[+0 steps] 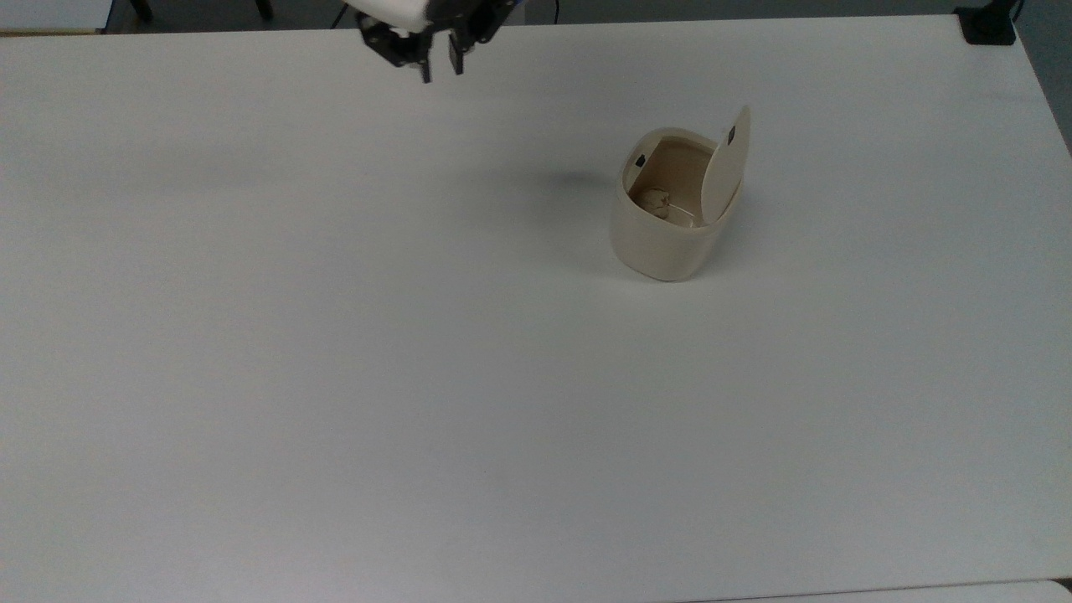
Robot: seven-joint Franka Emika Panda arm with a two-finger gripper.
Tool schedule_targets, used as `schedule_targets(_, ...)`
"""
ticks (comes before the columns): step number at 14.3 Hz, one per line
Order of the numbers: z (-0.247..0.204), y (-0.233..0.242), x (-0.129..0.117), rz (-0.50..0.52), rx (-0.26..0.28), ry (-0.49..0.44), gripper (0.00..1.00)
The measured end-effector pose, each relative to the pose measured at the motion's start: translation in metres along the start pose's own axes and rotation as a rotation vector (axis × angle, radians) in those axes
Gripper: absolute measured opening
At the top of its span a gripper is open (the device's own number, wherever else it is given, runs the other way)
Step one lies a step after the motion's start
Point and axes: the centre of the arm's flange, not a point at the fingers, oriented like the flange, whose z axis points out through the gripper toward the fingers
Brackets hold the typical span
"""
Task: Open the trash bin
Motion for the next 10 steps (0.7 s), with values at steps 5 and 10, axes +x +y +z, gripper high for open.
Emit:
schedule_targets(5,-0.005,0.068,-0.03,0.19,0.065,0.039,0.94)
schedule_targets(10,-0.022,0.081,-0.037,0.447,0.077,0.113,1.0)
